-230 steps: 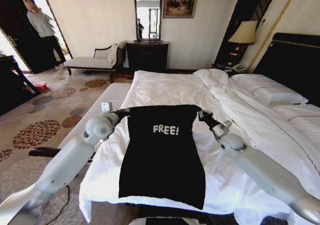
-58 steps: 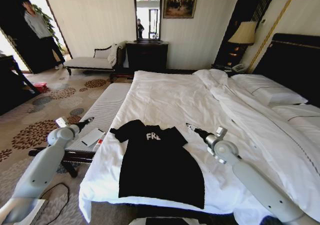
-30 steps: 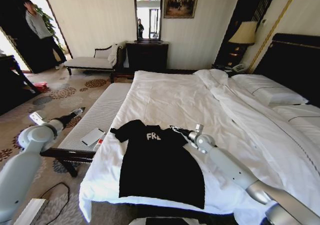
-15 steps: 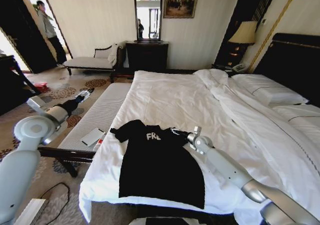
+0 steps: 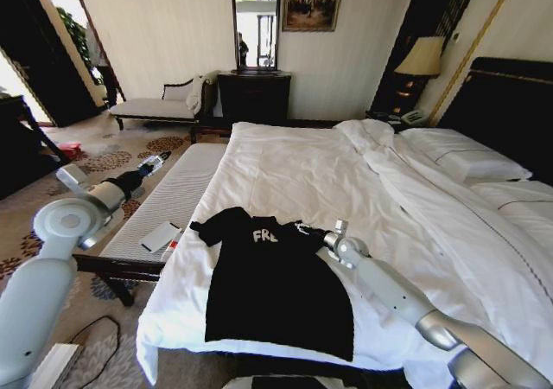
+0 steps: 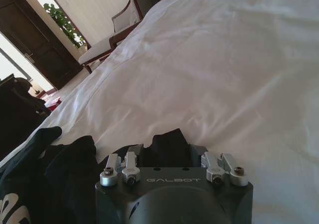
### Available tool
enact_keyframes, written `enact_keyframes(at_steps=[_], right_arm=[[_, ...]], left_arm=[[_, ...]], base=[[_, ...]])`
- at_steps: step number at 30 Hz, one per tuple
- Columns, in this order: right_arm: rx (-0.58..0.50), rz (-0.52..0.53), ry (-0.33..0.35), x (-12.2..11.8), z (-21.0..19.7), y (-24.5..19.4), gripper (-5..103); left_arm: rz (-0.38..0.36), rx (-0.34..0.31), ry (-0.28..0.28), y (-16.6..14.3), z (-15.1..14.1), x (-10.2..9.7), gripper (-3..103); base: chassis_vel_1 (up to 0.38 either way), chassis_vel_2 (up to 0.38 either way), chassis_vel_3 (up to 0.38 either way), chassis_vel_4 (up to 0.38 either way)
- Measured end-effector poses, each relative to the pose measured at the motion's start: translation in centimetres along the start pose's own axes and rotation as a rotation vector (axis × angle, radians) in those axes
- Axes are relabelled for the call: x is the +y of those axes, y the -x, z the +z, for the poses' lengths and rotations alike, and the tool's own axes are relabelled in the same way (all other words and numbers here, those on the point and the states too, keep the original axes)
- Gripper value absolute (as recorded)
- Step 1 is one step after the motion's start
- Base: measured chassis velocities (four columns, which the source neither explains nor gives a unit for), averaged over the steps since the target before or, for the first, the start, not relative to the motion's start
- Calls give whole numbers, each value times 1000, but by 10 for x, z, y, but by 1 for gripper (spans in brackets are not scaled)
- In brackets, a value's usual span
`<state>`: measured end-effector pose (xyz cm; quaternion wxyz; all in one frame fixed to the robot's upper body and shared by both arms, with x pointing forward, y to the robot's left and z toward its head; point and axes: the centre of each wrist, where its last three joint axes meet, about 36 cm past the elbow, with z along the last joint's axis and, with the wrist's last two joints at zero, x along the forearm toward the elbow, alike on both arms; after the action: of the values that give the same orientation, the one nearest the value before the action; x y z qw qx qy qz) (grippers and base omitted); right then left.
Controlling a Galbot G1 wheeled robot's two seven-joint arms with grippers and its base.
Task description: Fold the clothes on the bed.
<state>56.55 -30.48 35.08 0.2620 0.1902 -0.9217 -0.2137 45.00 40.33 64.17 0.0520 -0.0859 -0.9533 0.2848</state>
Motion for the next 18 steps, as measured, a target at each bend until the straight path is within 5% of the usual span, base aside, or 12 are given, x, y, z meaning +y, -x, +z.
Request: enact_keyframes(at_steps=[6, 14, 18], right_arm=[[-13, 1, -10, -2, 1, -2, 40], [-85, -36, -27, -1, -7, -13, 3], [-147, -36, -21, 2, -18, -22, 1]], left_arm=[[-8, 3, 0, 0, 2, 2, 100], [-19, 1, -5, 2, 6, 3, 100], [-18, -4, -7, 2, 5, 3, 100]], base=[[0, 0, 0, 0], [0, 0, 0, 0], [0, 0, 0, 0]])
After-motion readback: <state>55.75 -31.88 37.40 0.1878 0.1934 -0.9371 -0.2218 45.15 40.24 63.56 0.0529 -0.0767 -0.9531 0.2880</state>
